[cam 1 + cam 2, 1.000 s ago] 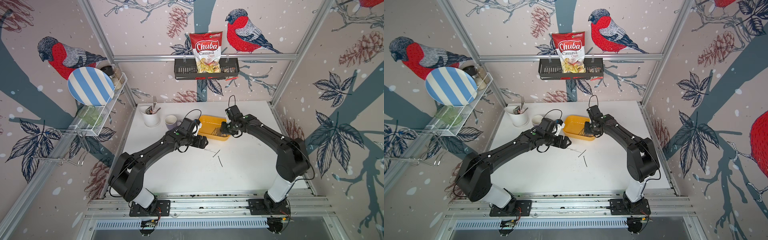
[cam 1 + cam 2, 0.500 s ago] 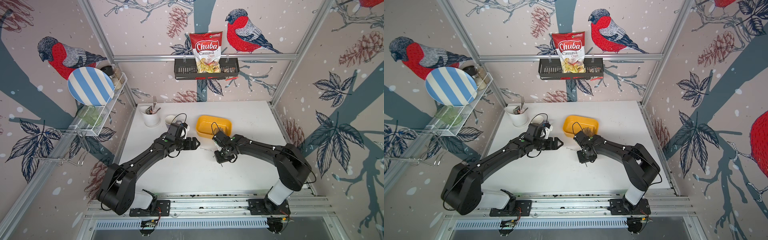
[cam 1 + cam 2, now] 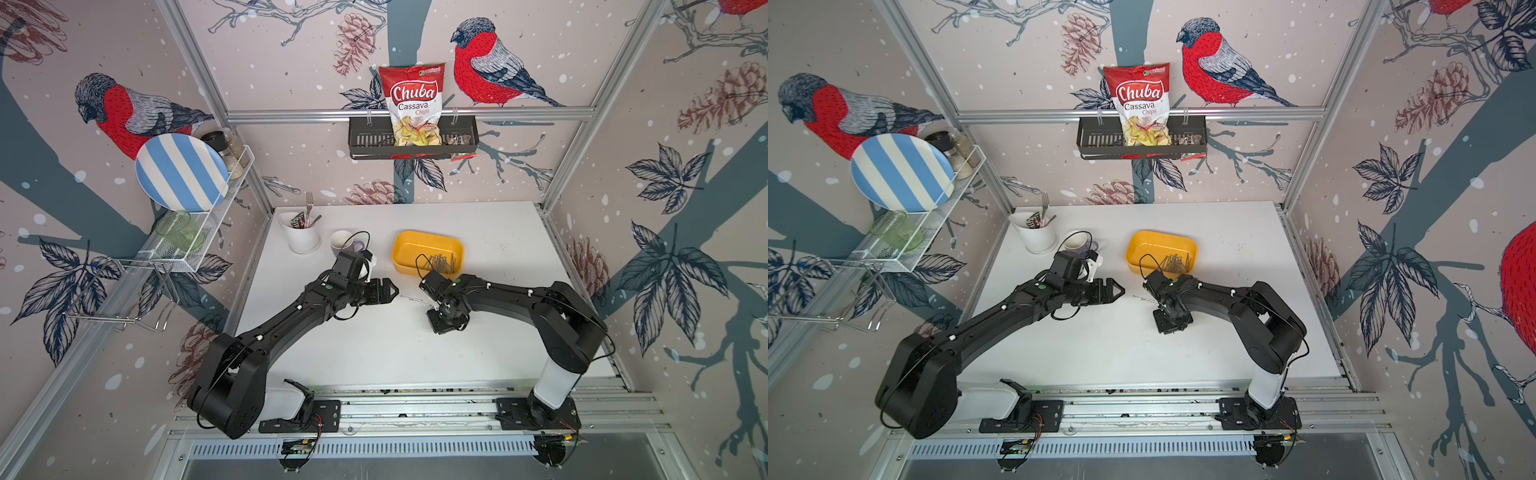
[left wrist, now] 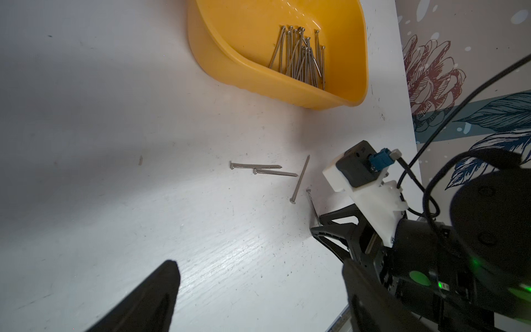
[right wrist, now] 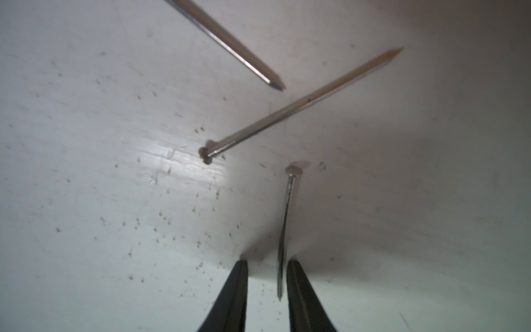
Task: Put the nails on the desktop into the storage box
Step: Pick up the nail from the center of the board, then place the nail in the storage box, then pick up the nail from the center of the board.
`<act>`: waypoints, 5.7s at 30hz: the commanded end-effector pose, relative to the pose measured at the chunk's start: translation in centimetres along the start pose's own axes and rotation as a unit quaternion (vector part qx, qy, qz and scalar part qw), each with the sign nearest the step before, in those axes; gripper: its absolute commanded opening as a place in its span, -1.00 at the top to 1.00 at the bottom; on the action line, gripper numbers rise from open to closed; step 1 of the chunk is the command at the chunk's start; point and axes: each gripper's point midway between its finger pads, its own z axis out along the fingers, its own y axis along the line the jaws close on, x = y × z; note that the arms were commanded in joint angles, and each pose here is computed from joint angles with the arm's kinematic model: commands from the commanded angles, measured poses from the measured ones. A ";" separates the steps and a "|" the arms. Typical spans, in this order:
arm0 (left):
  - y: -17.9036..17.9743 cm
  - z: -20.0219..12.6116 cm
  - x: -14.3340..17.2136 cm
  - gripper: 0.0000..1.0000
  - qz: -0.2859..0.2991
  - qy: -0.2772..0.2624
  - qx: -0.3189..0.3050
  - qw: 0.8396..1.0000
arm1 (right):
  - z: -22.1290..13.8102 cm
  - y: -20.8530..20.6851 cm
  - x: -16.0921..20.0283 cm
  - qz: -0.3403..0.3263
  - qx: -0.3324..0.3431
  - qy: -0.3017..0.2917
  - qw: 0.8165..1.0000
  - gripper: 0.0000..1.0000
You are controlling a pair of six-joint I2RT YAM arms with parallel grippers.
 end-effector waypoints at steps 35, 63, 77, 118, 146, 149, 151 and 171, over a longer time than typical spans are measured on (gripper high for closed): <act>-6.8 -1.6 -5.7 -0.68 0.022 -0.047 0.190 0.980 | -16.8 3.5 -11.8 0.002 -0.279 -0.275 0.920 1.00; -6.9 -0.9 -8.0 0.44 0.024 -0.025 0.248 0.968 | -17.7 8.5 -13.2 -0.056 -0.351 -0.253 0.900 1.00; -6.3 0.0 -7.3 1.00 0.009 -0.005 0.244 0.970 | -16.7 7.8 -13.9 -0.046 -0.338 -0.250 0.906 0.87; -4.9 22.0 -10.5 1.00 0.069 0.150 0.003 0.986 | -19.5 -7.0 -10.1 0.132 -0.212 -0.336 0.908 -0.12; -9.3 10.7 -6.9 0.30 0.169 0.140 -0.027 0.975 | -16.8 -7.9 -10.8 0.191 -0.220 -0.319 0.902 -0.25; -8.1 10.2 -3.7 0.30 0.181 0.157 -0.041 0.970 | -16.5 -8.2 -10.6 0.205 -0.230 -0.318 0.897 -0.26; -7.6 10.2 -2.0 0.30 0.179 0.166 -0.038 0.969 | -16.0 -8.4 -10.4 0.212 -0.234 -0.313 0.896 -0.26; -6.9 14.3 5.1 0.30 0.242 0.236 -0.075 0.938 | -15.8 -8.8 -8.6 0.228 -0.233 -0.319 0.890 -0.26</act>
